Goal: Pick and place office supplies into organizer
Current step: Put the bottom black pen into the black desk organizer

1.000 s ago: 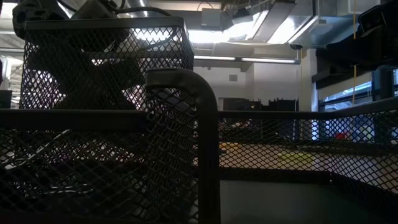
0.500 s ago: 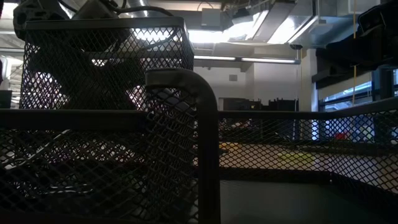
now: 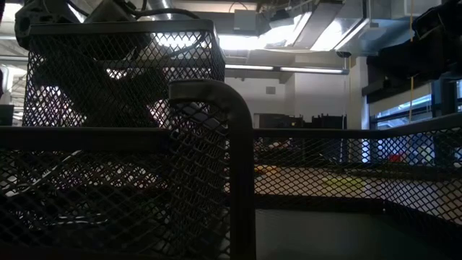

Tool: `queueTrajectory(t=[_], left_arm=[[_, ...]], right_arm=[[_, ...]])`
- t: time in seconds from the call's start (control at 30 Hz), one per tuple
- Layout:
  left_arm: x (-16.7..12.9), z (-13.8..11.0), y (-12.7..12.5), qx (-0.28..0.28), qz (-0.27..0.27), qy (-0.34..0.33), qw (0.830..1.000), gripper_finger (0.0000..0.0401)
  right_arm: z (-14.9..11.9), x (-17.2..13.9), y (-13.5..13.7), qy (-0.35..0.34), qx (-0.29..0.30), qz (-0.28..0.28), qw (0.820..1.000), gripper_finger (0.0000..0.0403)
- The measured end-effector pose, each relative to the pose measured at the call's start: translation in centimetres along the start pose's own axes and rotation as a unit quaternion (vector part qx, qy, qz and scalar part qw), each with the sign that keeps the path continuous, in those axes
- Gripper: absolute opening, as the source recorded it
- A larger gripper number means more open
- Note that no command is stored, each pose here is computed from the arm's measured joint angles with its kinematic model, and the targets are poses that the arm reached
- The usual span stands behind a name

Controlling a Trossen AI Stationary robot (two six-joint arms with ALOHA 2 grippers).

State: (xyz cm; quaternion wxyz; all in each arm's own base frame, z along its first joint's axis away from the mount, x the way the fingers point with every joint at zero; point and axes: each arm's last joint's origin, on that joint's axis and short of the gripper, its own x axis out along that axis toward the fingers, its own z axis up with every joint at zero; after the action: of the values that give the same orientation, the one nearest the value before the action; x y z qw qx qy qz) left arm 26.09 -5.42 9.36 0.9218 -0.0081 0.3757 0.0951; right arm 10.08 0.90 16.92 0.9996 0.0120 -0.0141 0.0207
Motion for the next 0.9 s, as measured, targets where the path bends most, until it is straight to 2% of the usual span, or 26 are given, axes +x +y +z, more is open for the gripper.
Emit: queueTrajectory(t=[0.23,0.43,0.57,0.77,0.9], left_arm=[[0.0,0.3,0.0,0.007,0.006,-0.018,1.000,0.0018],[0.0,0.3,0.0,0.006,0.006,-0.021,1.000,0.0018],[0.0,0.3,0.0,0.006,0.010,-0.022,1.000,0.0018],[0.0,0.3,0.0,0.014,0.015,-0.023,1.000,0.0018],[0.0,0.4,0.1,0.015,0.020,-0.025,0.999,0.0018]], right_arm=[[-0.3,0.2,-0.1,0.019,0.000,-0.028,0.999,0.0137],[-1.4,0.7,-0.4,0.073,0.074,-0.075,0.992,0.0137],[-2.2,1.2,-0.5,0.107,0.097,-0.102,0.984,0.0137],[-1.9,2.3,-0.4,0.086,0.100,-0.101,0.986,0.0137],[-1.9,2.9,-0.4,0.082,0.078,-0.098,0.989,0.0137]])
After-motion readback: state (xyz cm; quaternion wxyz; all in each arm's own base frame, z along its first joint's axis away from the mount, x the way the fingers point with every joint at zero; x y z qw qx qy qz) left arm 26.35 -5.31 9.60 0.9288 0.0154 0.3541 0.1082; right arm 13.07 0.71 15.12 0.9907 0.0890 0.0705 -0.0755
